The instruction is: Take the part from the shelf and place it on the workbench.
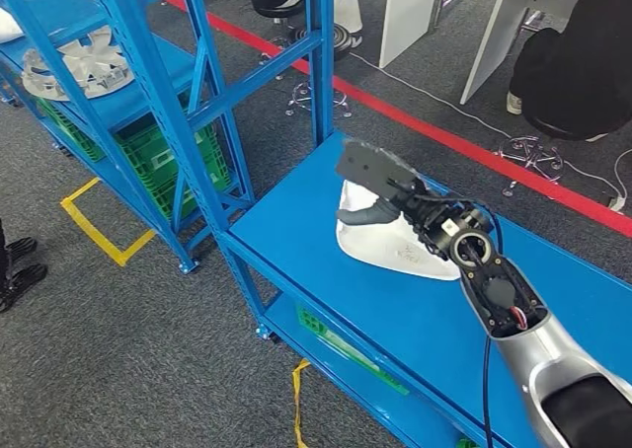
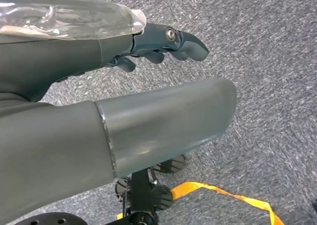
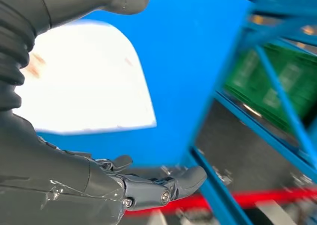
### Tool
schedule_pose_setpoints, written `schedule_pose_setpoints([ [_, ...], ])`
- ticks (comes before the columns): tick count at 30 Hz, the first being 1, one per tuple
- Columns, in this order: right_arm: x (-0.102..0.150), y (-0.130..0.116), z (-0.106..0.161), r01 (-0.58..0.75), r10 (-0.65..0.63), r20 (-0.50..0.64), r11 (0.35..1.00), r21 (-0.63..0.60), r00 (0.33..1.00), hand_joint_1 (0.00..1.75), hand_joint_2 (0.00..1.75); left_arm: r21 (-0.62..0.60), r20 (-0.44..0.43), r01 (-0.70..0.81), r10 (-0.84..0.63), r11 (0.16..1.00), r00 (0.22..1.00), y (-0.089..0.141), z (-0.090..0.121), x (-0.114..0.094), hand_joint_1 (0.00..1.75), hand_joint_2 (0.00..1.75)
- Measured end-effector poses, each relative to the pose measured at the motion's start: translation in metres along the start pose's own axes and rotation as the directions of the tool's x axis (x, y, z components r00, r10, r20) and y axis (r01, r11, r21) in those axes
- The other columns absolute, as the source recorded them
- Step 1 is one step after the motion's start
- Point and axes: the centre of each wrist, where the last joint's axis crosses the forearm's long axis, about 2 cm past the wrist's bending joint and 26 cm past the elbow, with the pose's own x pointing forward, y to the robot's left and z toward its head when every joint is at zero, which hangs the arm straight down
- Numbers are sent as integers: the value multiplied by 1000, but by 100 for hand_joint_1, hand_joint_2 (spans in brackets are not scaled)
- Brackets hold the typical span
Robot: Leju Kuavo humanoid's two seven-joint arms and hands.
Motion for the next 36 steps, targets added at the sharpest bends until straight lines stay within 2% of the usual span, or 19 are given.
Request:
schedule_pose_setpoints([
  [10,-47,46,29,21,-6,-173,996,89,985,0,175,3,-7,-2,2,1000,1000,1,0,-2,0,0],
  [18,-72,62,47,35,-3,-274,993,112,962,0,175,5,-13,0,0,1000,1000,2,1,-2,0,0],
  [27,-89,45,59,-52,63,-353,998,39,934,0,175,1,-13,1,-1,1000,1000,4,1,-2,0,0],
  [36,-96,27,66,-93,81,-381,996,-14,921,0,175,-5,-14,11,-11,1000,1000,3,1,-3,0,0],
])
